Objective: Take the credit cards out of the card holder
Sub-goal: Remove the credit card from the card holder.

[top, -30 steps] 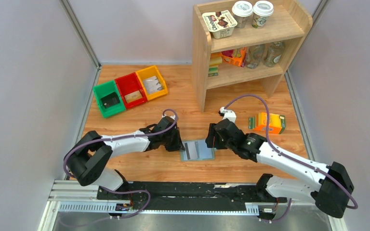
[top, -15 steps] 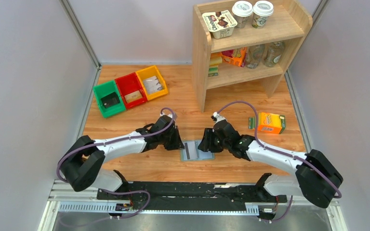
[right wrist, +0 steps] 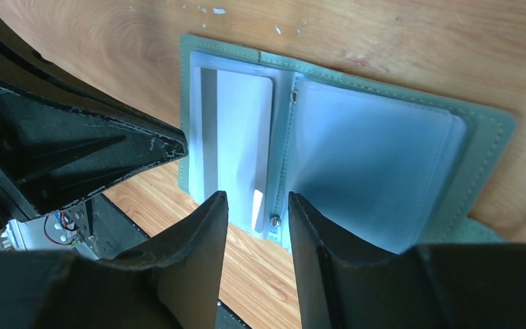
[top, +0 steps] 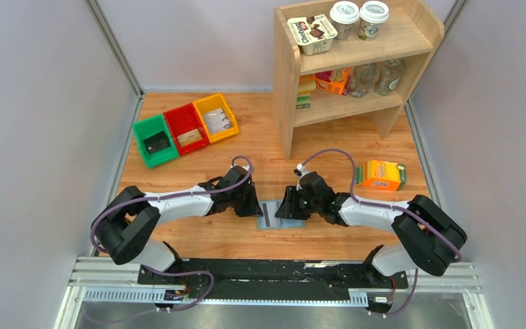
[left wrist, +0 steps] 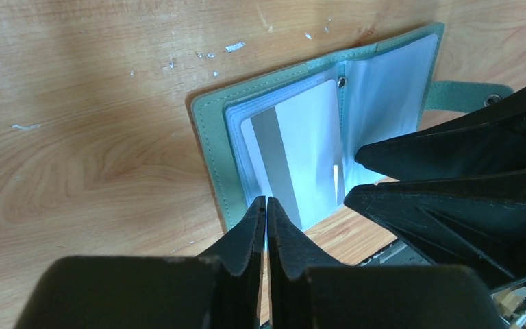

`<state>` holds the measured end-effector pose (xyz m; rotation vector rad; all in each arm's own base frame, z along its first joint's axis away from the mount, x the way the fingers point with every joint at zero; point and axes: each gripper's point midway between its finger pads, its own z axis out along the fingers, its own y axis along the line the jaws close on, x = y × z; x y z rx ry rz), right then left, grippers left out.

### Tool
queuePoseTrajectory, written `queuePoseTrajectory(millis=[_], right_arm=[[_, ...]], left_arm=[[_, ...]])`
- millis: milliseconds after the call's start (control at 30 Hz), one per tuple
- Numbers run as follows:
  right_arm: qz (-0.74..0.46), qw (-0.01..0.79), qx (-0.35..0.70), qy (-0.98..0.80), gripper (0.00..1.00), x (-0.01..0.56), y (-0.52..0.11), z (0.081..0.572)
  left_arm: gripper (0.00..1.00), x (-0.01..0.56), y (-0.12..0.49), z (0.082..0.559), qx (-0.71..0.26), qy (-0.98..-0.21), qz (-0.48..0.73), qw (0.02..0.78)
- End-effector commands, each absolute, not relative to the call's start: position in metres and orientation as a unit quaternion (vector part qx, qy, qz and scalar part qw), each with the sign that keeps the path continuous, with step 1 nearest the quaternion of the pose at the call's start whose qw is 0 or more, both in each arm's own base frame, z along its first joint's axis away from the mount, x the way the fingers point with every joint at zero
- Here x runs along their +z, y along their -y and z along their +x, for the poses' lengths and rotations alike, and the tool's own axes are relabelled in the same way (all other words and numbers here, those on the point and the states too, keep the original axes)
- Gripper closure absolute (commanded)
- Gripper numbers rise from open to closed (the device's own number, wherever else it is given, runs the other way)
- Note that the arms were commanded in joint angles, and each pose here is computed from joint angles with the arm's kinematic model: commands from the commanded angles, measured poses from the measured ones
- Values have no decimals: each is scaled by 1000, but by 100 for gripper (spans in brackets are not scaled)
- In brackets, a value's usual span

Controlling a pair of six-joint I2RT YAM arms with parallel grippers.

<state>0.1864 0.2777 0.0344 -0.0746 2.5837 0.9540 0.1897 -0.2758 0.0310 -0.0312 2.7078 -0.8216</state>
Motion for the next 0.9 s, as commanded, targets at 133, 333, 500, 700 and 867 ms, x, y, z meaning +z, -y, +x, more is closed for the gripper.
queuePoseTrajectory(millis=[133, 333, 500, 700, 867], right_arm=[[-36, 199, 393, -897, 60, 48, -294, 189], [-31, 198, 392, -898, 60, 46, -292, 190], [-27, 199, 389, -899, 60, 43, -290, 191], [-31, 193, 398, -896, 60, 41, -294, 190], [-33, 192, 402, -895, 60, 41, -295, 191]], left_arm=[[92, 30, 283, 187, -300, -942, -7, 151], [92, 30, 283, 186, -300, -942, -7, 151], [92, 33, 278, 188, -292, -942, -8, 163], [89, 39, 272, 191, -280, -943, -9, 179], [82, 43, 266, 196, -268, -943, -13, 198]])
